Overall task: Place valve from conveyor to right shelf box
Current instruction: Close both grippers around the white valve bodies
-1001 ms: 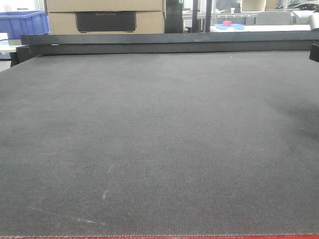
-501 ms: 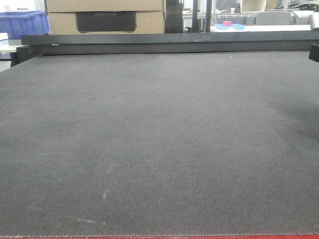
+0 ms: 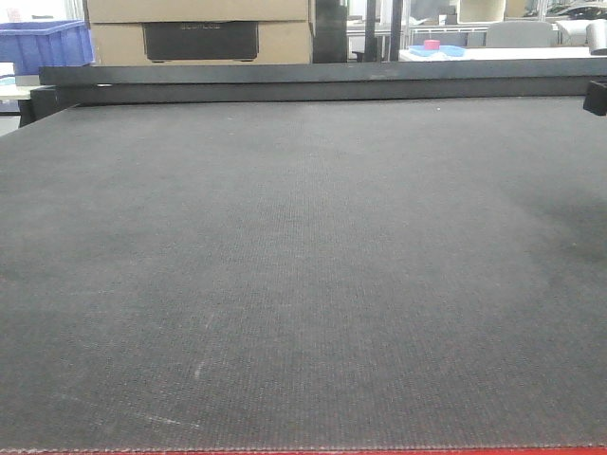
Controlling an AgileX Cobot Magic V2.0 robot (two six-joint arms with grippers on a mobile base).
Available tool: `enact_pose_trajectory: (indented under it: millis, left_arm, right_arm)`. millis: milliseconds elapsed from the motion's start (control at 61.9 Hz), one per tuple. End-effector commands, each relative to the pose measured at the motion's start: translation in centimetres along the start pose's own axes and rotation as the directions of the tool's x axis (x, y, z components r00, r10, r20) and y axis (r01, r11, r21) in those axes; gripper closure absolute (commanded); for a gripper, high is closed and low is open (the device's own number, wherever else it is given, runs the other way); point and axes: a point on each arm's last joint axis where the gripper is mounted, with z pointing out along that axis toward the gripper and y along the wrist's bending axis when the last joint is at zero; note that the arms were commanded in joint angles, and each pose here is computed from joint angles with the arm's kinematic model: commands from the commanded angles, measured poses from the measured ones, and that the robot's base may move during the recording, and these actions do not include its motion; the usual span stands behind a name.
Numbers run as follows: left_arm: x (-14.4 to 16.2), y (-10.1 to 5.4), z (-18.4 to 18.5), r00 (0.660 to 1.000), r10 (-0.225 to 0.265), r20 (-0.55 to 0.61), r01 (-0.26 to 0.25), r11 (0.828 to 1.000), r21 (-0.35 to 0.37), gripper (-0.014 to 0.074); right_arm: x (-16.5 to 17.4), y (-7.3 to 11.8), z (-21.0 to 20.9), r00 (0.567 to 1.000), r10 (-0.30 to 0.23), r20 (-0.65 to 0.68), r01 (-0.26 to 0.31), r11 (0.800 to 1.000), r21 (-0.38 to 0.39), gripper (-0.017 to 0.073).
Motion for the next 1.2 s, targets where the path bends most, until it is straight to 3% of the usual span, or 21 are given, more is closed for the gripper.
enact_pose_trajectory:
  millis: [0, 404, 824, 1017, 1179]
  left_arm:
    - [0.12, 0.12, 0.67, 1.0, 0.003, 0.016, -0.003, 1.0, -0.01, 0.0137]
    - [-0.04, 0.23, 1.48, 0.997, 0.01, 0.076, -0.008, 1.0, -0.027, 0.0137]
    - [0.2, 0.21, 1.46, 0.999, 0.01, 0.047, -0.009, 1.0, -0.024, 0.0166]
    - [0.27, 0.2, 1.46, 0.999, 0.01, 0.039, -0.009, 1.0, -0.023, 0.041]
    - [0.41, 0.19, 1.46, 1.0, 0.009, 0.024, -0.009, 1.0, -0.021, 0.0706]
  right_arm:
    - [-0.19, -0.03, 0.2, 1.0, 0.012, 0.023, -0.012, 1.0, -0.013, 0.0727]
    - [-0.21, -0.03, 0.2, 1.0, 0.012, 0.025, -0.012, 1.0, -0.013, 0.0727]
    - [-0.23, -0.03, 0.2, 1.0, 0.012, 0.027, -0.012, 1.0, -0.013, 0.0727]
    - [-0.23, -0.03, 0.2, 1.0, 0.012, 0.027, -0.012, 1.0, -0.013, 0.0727]
    - [-0.26, -0.02, 0.16, 1.0, 0.012, 0.029, -0.012, 1.0, -0.013, 0.0727]
